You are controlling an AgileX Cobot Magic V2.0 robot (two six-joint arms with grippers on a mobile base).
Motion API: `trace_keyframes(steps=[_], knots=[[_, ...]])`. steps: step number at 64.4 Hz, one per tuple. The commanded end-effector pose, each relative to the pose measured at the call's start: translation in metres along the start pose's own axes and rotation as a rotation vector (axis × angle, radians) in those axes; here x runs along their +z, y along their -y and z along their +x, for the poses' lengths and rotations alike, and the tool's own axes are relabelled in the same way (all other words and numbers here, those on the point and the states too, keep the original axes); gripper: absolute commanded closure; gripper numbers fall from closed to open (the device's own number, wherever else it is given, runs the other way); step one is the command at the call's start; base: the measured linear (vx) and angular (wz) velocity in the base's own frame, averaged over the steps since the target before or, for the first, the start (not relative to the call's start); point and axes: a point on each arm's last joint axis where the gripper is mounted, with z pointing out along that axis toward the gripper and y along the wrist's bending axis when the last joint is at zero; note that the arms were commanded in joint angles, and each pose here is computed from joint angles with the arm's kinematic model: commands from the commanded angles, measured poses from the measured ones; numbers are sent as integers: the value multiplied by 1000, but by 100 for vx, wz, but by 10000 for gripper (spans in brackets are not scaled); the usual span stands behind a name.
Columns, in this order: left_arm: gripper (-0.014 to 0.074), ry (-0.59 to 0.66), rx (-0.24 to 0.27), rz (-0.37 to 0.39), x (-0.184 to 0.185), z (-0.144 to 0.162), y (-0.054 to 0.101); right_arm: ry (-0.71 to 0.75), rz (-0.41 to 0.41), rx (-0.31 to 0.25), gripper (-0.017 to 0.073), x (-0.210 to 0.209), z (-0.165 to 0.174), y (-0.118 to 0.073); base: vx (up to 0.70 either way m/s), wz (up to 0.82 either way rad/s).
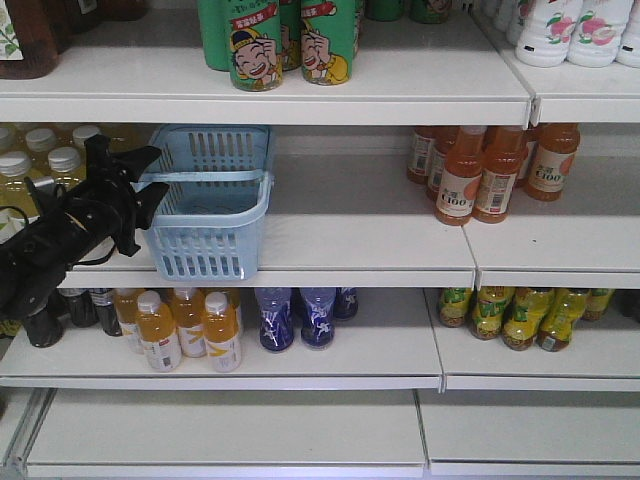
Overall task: Place coke in basket with both arms
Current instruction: 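Reach the left gripper to the light-blue basket's handle and grasp it, then lift the light-blue basket off the shelf with the left gripper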
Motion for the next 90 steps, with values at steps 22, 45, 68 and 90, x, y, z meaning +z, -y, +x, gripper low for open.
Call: trace_keyframes(steps=[22,45,68,90], knots=[[602,-89,49,168,0,12,35,76,-11,-13,564,-1,-5,-1,0,0],[601,-602,113,254,-18,56,41,76,-11,-13,564,-1,-5,-1,0,0],[601,-902,191,178,-78,128,60,76,-11,-11,564,-1,-5,-1,0,0],[600,-1156,318,275,-144,202,99,76,-11,-11,564,-1,-5,-1,0,0]])
